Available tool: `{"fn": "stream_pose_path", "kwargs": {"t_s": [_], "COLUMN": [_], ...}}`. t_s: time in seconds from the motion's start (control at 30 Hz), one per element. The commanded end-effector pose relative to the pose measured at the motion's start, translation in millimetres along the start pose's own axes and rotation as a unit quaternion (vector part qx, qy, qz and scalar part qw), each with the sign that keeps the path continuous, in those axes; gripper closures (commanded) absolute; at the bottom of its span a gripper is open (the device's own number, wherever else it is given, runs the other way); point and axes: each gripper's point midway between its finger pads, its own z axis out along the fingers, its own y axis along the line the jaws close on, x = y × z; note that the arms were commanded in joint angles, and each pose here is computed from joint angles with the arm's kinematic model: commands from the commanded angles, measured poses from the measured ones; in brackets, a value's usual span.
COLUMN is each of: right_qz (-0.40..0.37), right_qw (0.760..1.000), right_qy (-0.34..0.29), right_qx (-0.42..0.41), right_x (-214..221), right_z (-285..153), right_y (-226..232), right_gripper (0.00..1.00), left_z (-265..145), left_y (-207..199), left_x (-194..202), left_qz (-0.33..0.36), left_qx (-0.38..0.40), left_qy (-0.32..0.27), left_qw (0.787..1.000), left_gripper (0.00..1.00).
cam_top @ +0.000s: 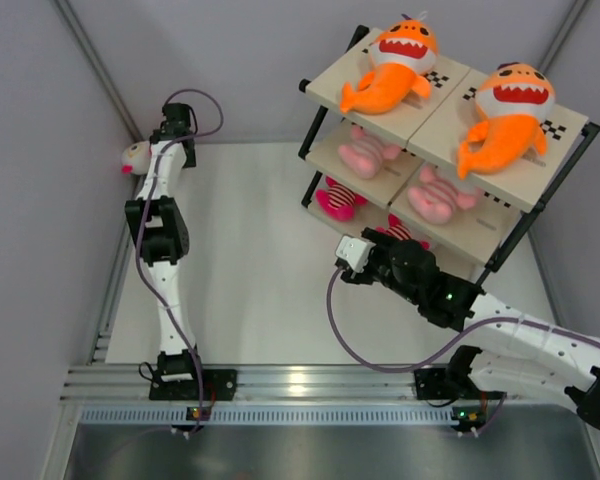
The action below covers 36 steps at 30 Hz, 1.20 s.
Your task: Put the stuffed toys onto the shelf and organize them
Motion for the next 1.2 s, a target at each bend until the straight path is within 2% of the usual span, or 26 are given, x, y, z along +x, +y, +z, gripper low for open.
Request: {"fn": "stream_pose_path", "kwargs": {"t_s": [0.0, 0.1, 0.13, 0.23, 0.3, 0.33, 0.47, 0.57, 0.67, 0.77, 0.87, 0.9, 0.93, 1.0, 1.03, 1.07, 1.1, 1.13, 1.17], "right_qz": [0.013, 0.021, 0.027, 0.035, 0.032, 0.033, 0.018, 0.005, -0.002, -0.013, -0.017, -0.018, -0.018, -0.008, -0.002, 0.009, 0.024, 0.032, 0.048], "right_qw": [0.999, 0.999, 0.999, 0.997, 0.997, 0.997, 0.995, 0.995, 0.995, 0.994, 0.993, 0.993, 0.993, 0.994, 0.994, 0.994, 0.995, 0.995, 0.995], "right_qy": [-0.005, 0.017, 0.026, 0.049, 0.056, 0.061, 0.076, 0.083, 0.085, 0.09, 0.097, 0.098, 0.097, 0.085, 0.079, 0.067, 0.058, 0.052, 0.033], "right_qx": [0.03, 0.03, 0.036, 0.041, 0.037, 0.044, 0.054, 0.056, 0.056, 0.054, 0.059, 0.063, 0.067, 0.074, 0.076, 0.084, 0.081, 0.08, 0.083], "right_x": [-9.6, 0.3, 4.0, 12.3, 12.9, 13.7, 12.0, 8.0, 3.8, 4.4, 4.8, 3.8, 1.9, -6.6, -10.4, -18.4, -23.9, -28.4, -41.3], "right_z": [-7.8, -11.2, -12.7, -15.8, -17.6, -18.6, -20.1, -18.2, -14.1, -10.4, -8.5, -9.2, -10.0, -13.7, -15.3, -19.8, -21.9, -24.5, -30.7], "right_y": [-6.4, -0.6, -0.5, 5.4, 11.3, 10.7, 10.5, 9.7, 9.5, 12.6, 12.7, 12.2, 10.9, 6.4, 3.7, -3.2, -4.1, -6.1, -14.5], "right_gripper": [0.36, 0.36, 0.36, 0.36, 0.36, 0.36, 0.36, 0.36, 0.36, 0.36, 0.36, 0.36, 0.36, 0.36, 0.36, 0.35, 0.35, 0.35, 0.35], "left_z": [0.5, 16.6, 17.9, 33.4, 49.8, 50.2, 70.9, 82.2, 95.5, 106.3, 111.1, 110.7, 112.6, 92.7, 100.7, 93.7, 62.7, 64.2, 48.6], "left_y": [21.7, 18.1, 18.4, 18.7, 16.4, 16.6, 12.3, 24.4, 30.4, 33.5, 36.1, 41.6, 41.7, 40.8, 30.2, 22.6, 27.8, 15.8, 2.7], "left_x": [-67.2, -76.3, -89.9, -102.2, -99.8, -110.5, -115.4, -115.1, -113.3, -109.5, -107.3, -107.6, -102.4, -115.9, -97.1, -98.5, -116.3, -96.1, -96.4], "left_qz": [-0.038, -0.034, -0.044, -0.047, -0.028, -0.032, 0.0, -0.001, 0.003, 0.014, 0.019, 0.016, 0.013, 0.006, 0.021, 0.023, 0.017, 0.017, 0.025], "left_qx": [-0.051, -0.063, -0.066, -0.084, -0.091, -0.092, -0.086, -0.114, -0.106, -0.095, -0.079, -0.08, -0.078, -0.053, -0.03, -0.001, 0.011, 0.038, 0.086], "left_qy": [-0.119, -0.15, -0.18, -0.221, -0.23, -0.256, -0.284, -0.295, -0.301, -0.303, -0.3, -0.299, -0.29, -0.304, -0.283, -0.288, -0.306, -0.286, -0.293], "left_qw": [0.991, 0.986, 0.98, 0.971, 0.968, 0.962, 0.955, 0.949, 0.948, 0.948, 0.951, 0.951, 0.954, 0.951, 0.958, 0.957, 0.952, 0.957, 0.952], "left_gripper": [0.36, 0.29, 0.25, 0.08, 0.04, 0.01, 0.01, 0.01, 0.03, 0.12, 0.46, 0.9, 1.0, 1.0, 1.0, 1.0, 1.0, 1.0, 1.0]}}
